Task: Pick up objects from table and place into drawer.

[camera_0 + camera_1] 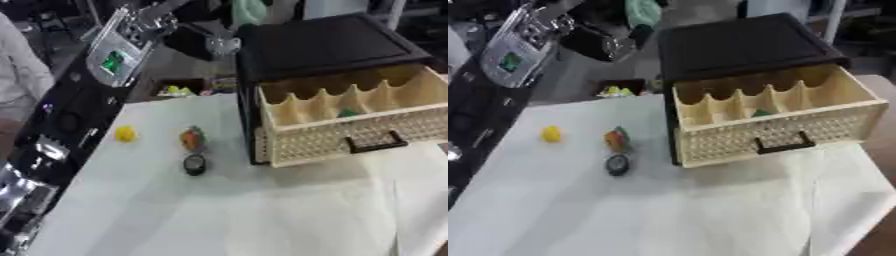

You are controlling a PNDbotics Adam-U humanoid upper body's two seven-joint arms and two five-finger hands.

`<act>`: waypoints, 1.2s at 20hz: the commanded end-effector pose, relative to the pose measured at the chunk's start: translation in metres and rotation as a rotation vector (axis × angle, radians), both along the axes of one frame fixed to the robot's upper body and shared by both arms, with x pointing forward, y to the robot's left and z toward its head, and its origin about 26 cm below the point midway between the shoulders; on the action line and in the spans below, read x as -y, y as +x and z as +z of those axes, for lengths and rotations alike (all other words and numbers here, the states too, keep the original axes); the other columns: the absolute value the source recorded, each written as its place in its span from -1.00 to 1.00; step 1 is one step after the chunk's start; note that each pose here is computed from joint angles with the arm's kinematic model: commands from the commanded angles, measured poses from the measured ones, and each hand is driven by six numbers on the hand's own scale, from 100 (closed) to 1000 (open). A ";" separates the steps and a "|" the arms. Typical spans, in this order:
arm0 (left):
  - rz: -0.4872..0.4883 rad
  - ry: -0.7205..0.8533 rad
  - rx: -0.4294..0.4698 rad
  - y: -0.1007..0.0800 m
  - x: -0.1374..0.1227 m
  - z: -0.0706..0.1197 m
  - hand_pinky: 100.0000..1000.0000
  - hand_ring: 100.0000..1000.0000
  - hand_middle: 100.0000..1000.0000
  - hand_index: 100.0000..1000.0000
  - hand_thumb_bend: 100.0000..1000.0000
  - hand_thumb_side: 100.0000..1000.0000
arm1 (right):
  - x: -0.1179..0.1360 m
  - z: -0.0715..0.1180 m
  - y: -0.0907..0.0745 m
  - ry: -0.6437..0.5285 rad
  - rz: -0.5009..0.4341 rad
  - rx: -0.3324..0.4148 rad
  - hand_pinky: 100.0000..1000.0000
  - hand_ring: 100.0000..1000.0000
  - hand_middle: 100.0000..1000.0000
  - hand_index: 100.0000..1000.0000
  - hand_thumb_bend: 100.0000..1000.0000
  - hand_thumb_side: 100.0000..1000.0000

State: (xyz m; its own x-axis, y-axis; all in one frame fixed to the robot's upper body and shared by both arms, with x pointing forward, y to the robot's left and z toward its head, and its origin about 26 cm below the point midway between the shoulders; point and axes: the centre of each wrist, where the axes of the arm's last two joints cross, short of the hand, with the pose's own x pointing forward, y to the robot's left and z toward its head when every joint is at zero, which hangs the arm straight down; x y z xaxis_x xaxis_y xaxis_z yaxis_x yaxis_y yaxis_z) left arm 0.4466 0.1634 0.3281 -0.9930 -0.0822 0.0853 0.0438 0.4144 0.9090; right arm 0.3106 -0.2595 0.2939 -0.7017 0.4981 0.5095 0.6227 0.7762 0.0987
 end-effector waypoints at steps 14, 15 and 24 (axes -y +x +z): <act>-0.003 0.086 0.060 0.021 -0.001 -0.024 -1.00 -0.54 -0.72 0.15 -1.00 -0.66 | -0.009 0.013 -0.003 0.008 0.056 0.048 -0.49 -0.19 -0.12 0.21 -1.00 -0.26; 0.002 0.087 0.061 0.023 -0.002 -0.026 -1.00 -0.54 -0.72 0.15 -1.00 -0.66 | -0.010 0.013 -0.003 0.009 0.057 0.049 -0.49 -0.19 -0.12 0.21 -1.00 -0.27; -0.021 0.071 0.089 0.024 0.007 -0.029 -1.00 -0.53 -0.72 0.15 -1.00 -0.66 | -0.011 0.012 -0.002 0.024 0.069 0.043 -0.48 -0.20 -0.12 0.21 -1.00 -0.30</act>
State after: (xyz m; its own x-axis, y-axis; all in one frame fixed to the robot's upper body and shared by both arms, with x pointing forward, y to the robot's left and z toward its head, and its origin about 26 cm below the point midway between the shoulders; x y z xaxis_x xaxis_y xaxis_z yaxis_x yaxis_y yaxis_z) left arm 0.4724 0.1557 0.2832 -0.9872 -0.1295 0.0935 0.0298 0.4255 0.9045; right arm 0.3118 -0.2492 0.2969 -0.7342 0.4433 0.5143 0.5770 0.8066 0.1285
